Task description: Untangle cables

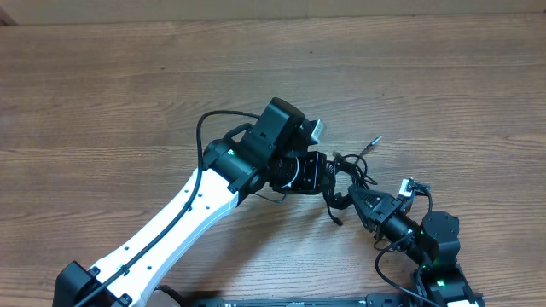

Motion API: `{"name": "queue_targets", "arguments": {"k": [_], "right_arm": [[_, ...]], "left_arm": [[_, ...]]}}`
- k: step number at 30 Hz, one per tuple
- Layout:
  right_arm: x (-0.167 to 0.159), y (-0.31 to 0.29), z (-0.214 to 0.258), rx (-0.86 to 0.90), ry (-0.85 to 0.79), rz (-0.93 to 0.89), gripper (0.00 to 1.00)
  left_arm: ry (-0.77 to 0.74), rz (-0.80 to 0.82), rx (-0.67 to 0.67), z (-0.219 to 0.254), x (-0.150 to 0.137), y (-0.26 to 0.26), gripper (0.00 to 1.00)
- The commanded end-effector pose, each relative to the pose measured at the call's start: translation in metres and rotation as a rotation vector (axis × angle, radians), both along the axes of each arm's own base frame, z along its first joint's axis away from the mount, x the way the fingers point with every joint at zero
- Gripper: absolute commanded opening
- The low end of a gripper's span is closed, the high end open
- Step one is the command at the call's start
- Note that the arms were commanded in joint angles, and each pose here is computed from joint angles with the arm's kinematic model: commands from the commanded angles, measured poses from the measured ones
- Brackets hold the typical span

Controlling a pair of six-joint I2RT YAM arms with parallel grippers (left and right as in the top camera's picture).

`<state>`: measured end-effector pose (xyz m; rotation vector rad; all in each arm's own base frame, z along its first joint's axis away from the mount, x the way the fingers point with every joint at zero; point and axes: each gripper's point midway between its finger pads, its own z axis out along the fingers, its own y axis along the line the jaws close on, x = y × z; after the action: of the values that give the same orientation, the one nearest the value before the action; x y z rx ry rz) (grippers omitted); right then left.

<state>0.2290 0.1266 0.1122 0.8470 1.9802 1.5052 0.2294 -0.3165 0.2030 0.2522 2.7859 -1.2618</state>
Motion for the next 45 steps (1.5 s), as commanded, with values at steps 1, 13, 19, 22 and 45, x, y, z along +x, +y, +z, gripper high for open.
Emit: {"name": "queue_targets", "arguments": {"k": [1,13,19,22,45], "right_arm": [[0.002,-0.004,-0.005,-0.068,-0.041,-0.012,0.04],[-0.005,0.004,-0.003,-0.161,-0.148,0.093,0.04],[-0.011,0.010,-0.002,-0.185,-0.192,0.153,0.04],[-0.012,0.012,-0.002,-0.205,-0.218,0.175,0.04],[0.019,-0.001,0.054,-0.342,-0.463,0.069,0.04]], "left_arm": [[0.131,0.057,-0.086,0.019,-0.003,-0.010,0.04],[0.358,0.583,-0.161,0.029,0.068,0.012,0.04],[0.350,0.794,-0.140,0.020,0.102,0.047,0.04],[0.320,0.887,-0.106,0.013,0.116,0.069,0.04],[-0.097,0.608,0.160,0.002,0.130,0.173,0.27]]}}
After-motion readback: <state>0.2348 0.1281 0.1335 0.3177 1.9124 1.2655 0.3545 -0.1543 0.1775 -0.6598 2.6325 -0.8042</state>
